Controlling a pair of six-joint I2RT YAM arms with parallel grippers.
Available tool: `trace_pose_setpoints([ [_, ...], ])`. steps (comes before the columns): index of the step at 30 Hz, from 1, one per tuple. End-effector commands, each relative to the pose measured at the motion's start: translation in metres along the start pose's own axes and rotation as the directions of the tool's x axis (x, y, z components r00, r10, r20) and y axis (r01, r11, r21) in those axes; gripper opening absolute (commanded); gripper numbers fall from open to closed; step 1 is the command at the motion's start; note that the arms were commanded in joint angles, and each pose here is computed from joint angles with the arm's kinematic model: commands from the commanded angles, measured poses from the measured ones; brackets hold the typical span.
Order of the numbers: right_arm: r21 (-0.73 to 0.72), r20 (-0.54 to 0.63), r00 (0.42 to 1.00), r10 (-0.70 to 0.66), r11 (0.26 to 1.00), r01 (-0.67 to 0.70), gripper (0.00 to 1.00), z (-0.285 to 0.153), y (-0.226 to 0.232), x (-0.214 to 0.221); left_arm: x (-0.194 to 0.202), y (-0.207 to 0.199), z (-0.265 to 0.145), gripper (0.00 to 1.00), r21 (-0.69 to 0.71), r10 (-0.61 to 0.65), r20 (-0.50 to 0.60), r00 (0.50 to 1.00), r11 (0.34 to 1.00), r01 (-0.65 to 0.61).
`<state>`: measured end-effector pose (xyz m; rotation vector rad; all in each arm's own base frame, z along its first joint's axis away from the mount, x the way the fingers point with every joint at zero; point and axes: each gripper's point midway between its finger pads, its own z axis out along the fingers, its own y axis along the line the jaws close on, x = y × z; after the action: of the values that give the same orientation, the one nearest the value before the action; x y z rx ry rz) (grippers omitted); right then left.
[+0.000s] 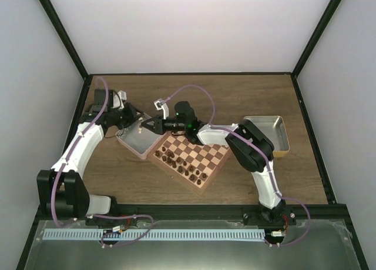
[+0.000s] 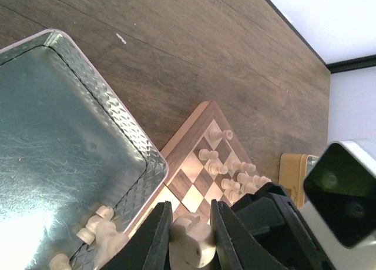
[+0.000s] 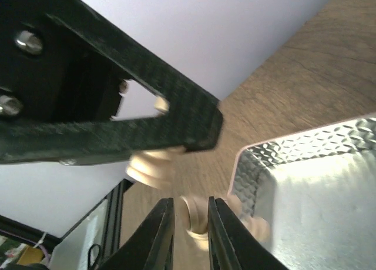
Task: Set up the chess pieces on the board
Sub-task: Pick up the chess piece from the storage box, then place the chess piece on the chessboard.
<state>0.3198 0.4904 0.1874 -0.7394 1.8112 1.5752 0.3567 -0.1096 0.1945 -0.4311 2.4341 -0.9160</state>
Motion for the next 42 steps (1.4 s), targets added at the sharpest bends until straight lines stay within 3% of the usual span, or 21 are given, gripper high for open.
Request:
trace_pose_setpoints([
  [1, 0.078, 0.008, 1.0, 0.021, 0.997, -0.022, 0.16, 0.008, -0.016, -0.003, -0.012, 0.0, 0.001, 0.16, 0.032, -0.021, 0.049, 0.999, 0.999, 0.019],
  [8, 0.095, 0.013, 1.0, 0.017, 0.995, -0.019, 0.19, 0.008, -0.018, -0.005, -0.011, 0.017, 0.005, 0.16, -0.033, -0.02, 0.059, 0.998, 0.999, 0.022],
  [14, 0.063, 0.008, 1.0, -0.004, 0.998, 0.004, 0.37, 0.003, -0.001, -0.01, -0.002, 0.011, 0.009, 0.17, 0.028, 0.011, 0.017, 1.0, 1.0, -0.011],
  [19, 0.094, 0.042, 0.999, 0.005, 0.996, -0.009, 0.42, -0.019, 0.016, -0.023, 0.008, -0.01, 0.002, 0.17, 0.123, 0.178, 0.001, 0.984, 0.977, -0.177],
  [27, 0.212, 0.064, 0.994, 0.092, 0.972, -0.104, 0.5, -0.097, 0.031, -0.043, 0.017, -0.043, -0.007, 0.15, 0.131, 0.419, 0.123, 0.9, 0.892, -0.433],
  [29, 0.245, 0.06, 0.991, 0.117, 0.961, -0.128, 0.54, -0.116, 0.035, -0.048, 0.025, -0.066, -0.012, 0.15, 0.173, 0.489, 0.178, 0.854, 0.839, -0.516],
  [32, 0.264, 0.035, 0.989, 0.146, 0.953, -0.15, 0.59, -0.138, 0.045, -0.054, 0.046, -0.106, -0.02, 0.15, 0.237, 0.626, 0.267, 0.733, 0.694, -0.679],
  [36, 0.275, -0.03, 0.991, 0.131, 0.954, -0.118, 0.61, -0.154, 0.062, -0.053, 0.079, -0.142, -0.034, 0.15, 0.259, 0.76, 0.385, 0.524, 0.456, -0.852],
  [42, 0.268, -0.074, 0.995, 0.063, 0.963, -0.041, 0.61, -0.176, 0.091, -0.049, 0.117, -0.169, -0.063, 0.17, 0.22, 0.803, 0.565, 0.189, 0.075, -0.973],
])
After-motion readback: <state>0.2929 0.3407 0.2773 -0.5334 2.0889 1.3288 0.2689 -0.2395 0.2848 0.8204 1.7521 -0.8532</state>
